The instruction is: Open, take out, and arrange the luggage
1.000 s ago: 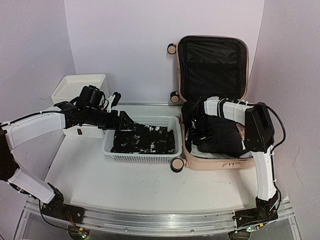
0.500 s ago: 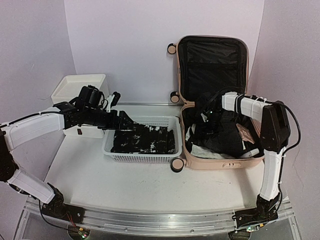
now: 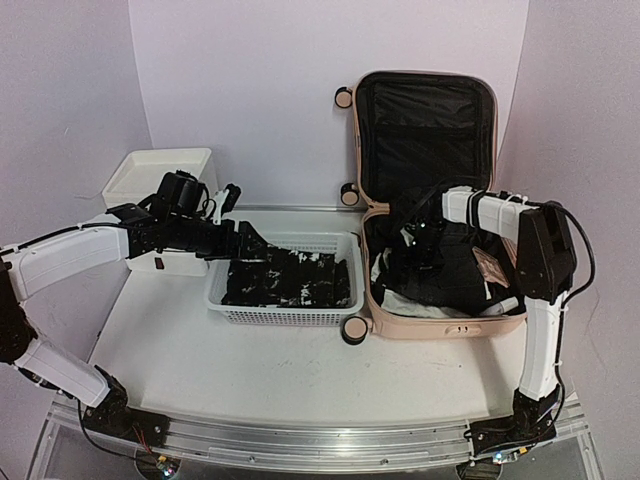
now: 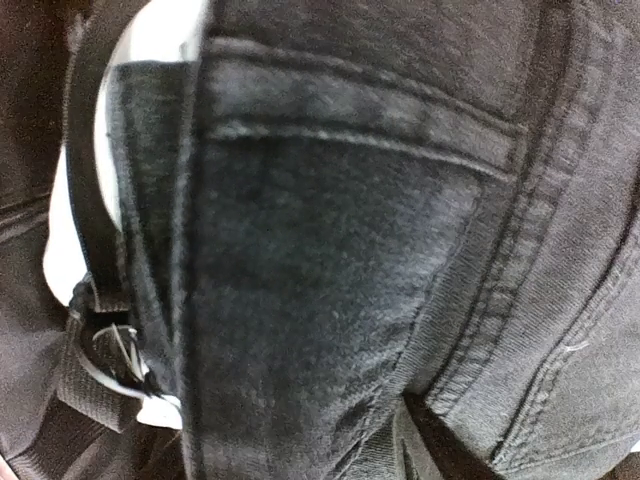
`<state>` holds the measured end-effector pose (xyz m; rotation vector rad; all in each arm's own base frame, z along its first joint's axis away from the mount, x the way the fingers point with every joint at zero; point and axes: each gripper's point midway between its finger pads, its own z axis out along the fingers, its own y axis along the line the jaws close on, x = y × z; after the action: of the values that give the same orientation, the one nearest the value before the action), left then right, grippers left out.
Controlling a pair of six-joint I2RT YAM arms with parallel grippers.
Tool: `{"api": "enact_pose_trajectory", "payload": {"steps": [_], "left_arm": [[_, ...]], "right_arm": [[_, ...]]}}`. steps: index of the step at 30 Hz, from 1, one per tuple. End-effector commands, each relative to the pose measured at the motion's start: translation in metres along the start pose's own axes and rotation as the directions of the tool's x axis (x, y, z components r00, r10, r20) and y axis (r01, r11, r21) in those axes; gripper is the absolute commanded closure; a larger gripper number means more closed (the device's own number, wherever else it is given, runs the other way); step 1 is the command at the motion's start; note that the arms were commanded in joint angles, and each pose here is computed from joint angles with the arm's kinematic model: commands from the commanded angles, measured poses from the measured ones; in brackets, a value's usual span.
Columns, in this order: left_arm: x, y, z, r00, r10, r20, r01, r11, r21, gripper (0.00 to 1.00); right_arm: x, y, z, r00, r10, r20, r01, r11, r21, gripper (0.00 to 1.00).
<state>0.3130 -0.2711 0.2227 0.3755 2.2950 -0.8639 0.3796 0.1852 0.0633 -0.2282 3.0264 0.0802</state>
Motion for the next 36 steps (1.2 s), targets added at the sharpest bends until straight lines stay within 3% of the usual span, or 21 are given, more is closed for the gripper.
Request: {"api": "enact_pose_trajectory", "payload": {"steps": [1,7,16,29,33,36], "left_arm": [[-0.019,-0.013,-0.01,0.998,0.022,0.066,-0.025,0.999,0.043,0.15],[-0.02,-0.014,-0.009,0.998,0.019,0.066,-0.022,0.999,0.045,0.15],[-0.013,-0.013,-0.016,0.997,0.024,0.074,-0.027,0.999,0.044,0.15],[-0.008,-0.01,-0.018,0.997,0.032,0.073,-0.035,0.999,0.035,0.15],[-0.008,-0.01,-0.02,0.996,0.034,0.078,-0.037,0.999,0.035,0.15],[-0.008,-0.01,-0.021,0.996,0.034,0.08,-0.037,0.999,0.036,0.14]], "right_arm": [[-0.025,0.005,-0.03,0.995,0.044,0.086,-0.042,0.999,-0.033,0.36],[-0.052,-0.008,-0.045,0.974,0.13,0.185,-0.14,0.989,0.041,0.19],[-0.097,-0.011,-0.024,0.951,0.181,0.25,-0.211,0.972,0.101,0.15],[-0.1,-0.012,0.016,0.972,0.121,0.199,-0.159,0.969,0.191,0.06],[-0.108,-0.019,0.011,0.965,0.117,0.234,-0.172,0.957,0.232,0.02],[-0.116,-0.026,0.003,0.953,0.119,0.277,-0.194,0.946,0.259,0.05]]}}
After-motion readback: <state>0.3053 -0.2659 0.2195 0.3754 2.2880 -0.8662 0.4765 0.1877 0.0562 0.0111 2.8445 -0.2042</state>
